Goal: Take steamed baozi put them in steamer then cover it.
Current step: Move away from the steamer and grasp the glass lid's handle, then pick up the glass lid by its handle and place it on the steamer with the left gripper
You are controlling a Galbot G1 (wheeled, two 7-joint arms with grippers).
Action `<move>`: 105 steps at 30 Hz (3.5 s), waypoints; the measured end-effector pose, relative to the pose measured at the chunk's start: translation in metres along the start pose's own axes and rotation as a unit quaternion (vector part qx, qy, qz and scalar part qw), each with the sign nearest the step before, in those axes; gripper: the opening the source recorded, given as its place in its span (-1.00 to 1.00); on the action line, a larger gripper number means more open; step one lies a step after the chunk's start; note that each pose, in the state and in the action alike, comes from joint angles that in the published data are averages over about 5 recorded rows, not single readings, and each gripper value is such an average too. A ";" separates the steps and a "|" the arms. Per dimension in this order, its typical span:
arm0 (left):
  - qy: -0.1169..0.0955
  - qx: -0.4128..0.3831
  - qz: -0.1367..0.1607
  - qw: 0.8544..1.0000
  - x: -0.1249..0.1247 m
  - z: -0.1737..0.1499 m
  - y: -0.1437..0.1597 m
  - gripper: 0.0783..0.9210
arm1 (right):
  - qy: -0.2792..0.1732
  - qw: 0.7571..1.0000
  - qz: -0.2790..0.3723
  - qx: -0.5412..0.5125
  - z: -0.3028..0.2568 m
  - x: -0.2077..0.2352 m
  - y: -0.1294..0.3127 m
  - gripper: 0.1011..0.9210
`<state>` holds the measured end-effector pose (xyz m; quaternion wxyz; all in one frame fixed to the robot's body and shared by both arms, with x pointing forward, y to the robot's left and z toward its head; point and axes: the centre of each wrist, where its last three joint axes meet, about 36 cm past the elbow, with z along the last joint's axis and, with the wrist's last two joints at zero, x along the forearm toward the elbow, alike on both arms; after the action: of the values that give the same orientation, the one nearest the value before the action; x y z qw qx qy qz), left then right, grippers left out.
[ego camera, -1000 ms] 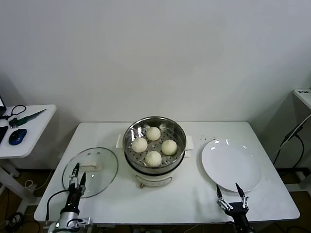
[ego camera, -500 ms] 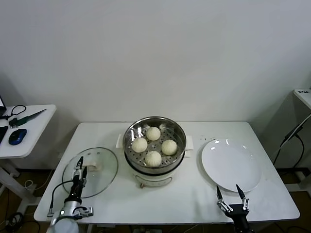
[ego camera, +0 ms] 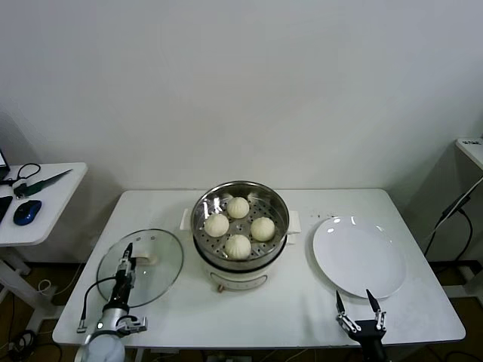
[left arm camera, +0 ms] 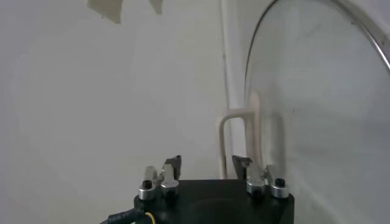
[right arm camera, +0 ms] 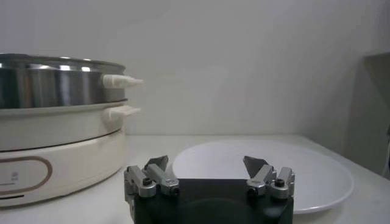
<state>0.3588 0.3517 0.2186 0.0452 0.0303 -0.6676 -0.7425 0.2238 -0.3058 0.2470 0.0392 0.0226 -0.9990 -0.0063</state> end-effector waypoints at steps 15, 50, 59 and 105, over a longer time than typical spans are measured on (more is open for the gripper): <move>0.001 0.012 0.004 1.000 -0.004 0.002 -0.001 -0.82 | -0.005 1.000 0.003 0.000 0.000 0.000 -0.003 0.76; 0.012 0.094 -0.033 0.995 -0.017 -0.054 0.250 -0.88 | -0.014 1.000 0.001 0.025 -0.017 -0.010 -0.002 0.76; -0.024 0.125 -0.027 0.992 -0.007 -0.129 0.276 -0.88 | -0.017 0.999 0.005 0.032 -0.018 -0.016 -0.006 0.76; -0.042 0.084 -0.010 0.996 -0.010 -0.304 0.233 -0.88 | -0.032 0.998 0.030 0.033 -0.011 -0.023 -0.020 0.76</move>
<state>0.4073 0.0281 0.4178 0.0074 0.0096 -0.7284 -0.6851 0.2480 -0.3251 0.2558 0.0064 -0.0061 -0.9996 0.0274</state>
